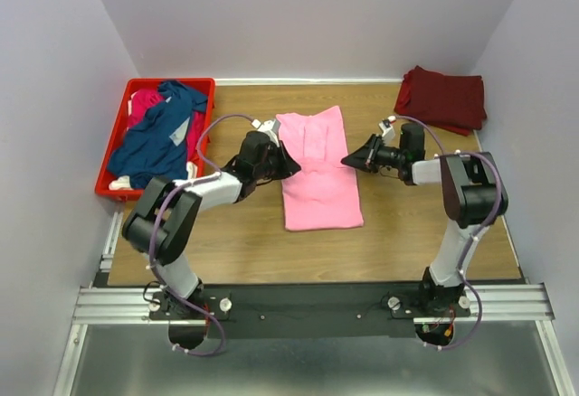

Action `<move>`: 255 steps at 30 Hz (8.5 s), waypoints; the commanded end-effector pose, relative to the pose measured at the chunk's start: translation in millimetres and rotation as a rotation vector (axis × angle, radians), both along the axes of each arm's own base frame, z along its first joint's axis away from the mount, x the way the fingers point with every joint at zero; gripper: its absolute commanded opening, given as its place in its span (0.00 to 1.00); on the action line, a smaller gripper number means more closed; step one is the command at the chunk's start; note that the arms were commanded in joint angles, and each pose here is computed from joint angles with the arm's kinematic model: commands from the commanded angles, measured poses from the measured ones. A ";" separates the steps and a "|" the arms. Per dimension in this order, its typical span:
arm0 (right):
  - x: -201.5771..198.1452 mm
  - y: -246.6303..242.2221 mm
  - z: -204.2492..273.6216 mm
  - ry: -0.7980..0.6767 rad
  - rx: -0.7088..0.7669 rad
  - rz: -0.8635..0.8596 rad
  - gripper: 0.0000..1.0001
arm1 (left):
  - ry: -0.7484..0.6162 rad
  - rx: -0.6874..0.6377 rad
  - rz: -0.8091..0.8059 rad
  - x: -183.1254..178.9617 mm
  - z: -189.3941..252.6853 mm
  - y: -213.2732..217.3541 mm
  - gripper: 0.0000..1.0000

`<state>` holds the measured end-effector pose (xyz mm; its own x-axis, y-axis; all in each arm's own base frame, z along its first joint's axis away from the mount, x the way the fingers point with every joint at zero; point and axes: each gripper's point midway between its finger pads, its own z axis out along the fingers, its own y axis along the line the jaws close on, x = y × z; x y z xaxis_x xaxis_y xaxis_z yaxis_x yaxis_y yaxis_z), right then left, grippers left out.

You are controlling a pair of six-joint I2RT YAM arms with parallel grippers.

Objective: Fold and stack the t-shirts
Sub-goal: Fold the tshirt

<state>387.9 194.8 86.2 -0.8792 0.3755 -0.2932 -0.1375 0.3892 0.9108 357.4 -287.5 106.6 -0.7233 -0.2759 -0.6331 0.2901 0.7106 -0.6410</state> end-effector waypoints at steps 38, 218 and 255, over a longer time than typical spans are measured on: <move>-156.6 -64.8 -44.7 0.227 -0.995 -0.071 0.61 | 0.083 0.428 0.157 -113.8 -1.7 77.2 0.77; -121.8 39.0 123.4 -0.076 -1.110 0.039 0.01 | 0.143 0.404 -0.016 -129.5 65.3 69.4 0.00; -330.0 68.0 109.7 0.192 -0.503 0.650 0.01 | 0.306 0.045 -0.472 -329.5 94.0 31.8 0.00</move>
